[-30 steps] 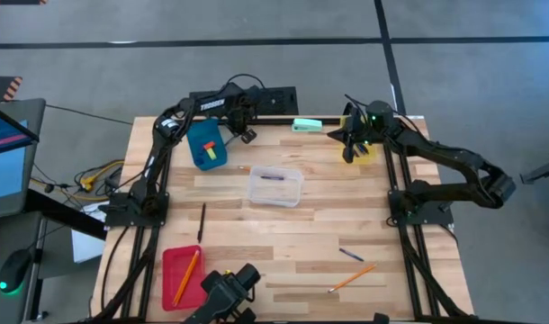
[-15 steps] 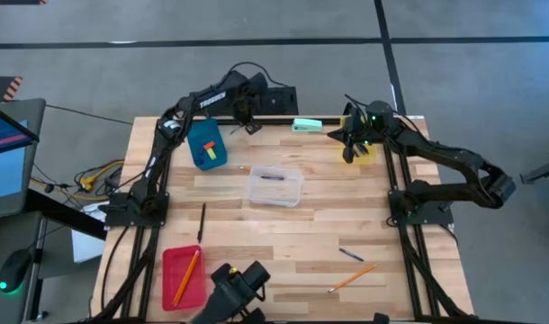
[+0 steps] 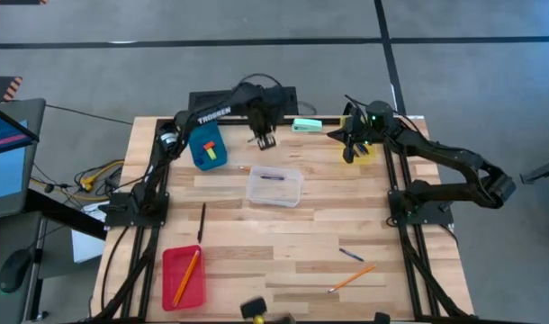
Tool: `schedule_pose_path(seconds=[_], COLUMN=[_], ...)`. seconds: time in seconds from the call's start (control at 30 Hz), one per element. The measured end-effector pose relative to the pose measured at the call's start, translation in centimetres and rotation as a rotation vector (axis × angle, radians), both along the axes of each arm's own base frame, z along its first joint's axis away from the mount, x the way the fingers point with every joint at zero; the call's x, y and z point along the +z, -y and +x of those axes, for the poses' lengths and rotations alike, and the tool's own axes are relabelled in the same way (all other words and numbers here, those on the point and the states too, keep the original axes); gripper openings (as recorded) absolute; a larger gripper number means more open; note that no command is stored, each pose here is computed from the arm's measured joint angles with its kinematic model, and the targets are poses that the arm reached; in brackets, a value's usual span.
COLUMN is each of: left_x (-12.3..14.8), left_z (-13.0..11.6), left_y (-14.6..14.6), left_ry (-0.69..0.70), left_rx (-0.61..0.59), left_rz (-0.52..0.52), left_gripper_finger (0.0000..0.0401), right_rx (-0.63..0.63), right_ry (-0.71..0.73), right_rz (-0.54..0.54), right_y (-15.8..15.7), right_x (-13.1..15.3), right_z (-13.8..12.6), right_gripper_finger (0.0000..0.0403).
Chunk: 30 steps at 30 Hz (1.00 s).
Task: Sort crayons/erasers/pens/pencils in bins
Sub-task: Put the top blue crayon into the transparent bin
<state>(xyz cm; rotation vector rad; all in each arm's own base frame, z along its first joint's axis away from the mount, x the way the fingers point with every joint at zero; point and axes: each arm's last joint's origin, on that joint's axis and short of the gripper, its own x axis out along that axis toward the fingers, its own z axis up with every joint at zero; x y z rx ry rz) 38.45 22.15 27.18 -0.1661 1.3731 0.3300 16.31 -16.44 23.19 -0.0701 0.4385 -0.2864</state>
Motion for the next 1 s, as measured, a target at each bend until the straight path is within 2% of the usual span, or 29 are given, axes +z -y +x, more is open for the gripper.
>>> schedule_pose_path(seconds=[0.27,0.47,0.7,0.9,1.0], left_x=[-1.4,-2.6,-5.9,-7.9,-8.4], left_z=[2.5,2.3,1.6,1.6,1.6], left_y=[8.1,12.4,13.9,14.1,14.1], left_ry=[-0.028,0.052,0.182,0.205,0.219], left_rx=[-0.205,-0.304,-0.367,-0.479,-0.51], left_rz=[0.051,0.084,0.074,0.034,0.053], left_gripper_finger=[0.0005,0.0005,0.0004,0.0004,0.0005], right_rx=[0.0,-0.015,-0.022,-0.028,-0.026], right_ry=[-0.003,-0.021,-0.016,-0.004,-0.001], right_rz=[-0.004,0.003,0.007,0.011,0.02], right_y=[0.0,0.2,0.3,0.4,0.3], right_x=[0.0,-0.2,-0.2,-0.1,-0.1], right_z=[0.0,-0.4,-0.5,-0.4,-0.3], right_gripper_finger=[0.0004,0.0003,0.0002,0.0004,0.0002])
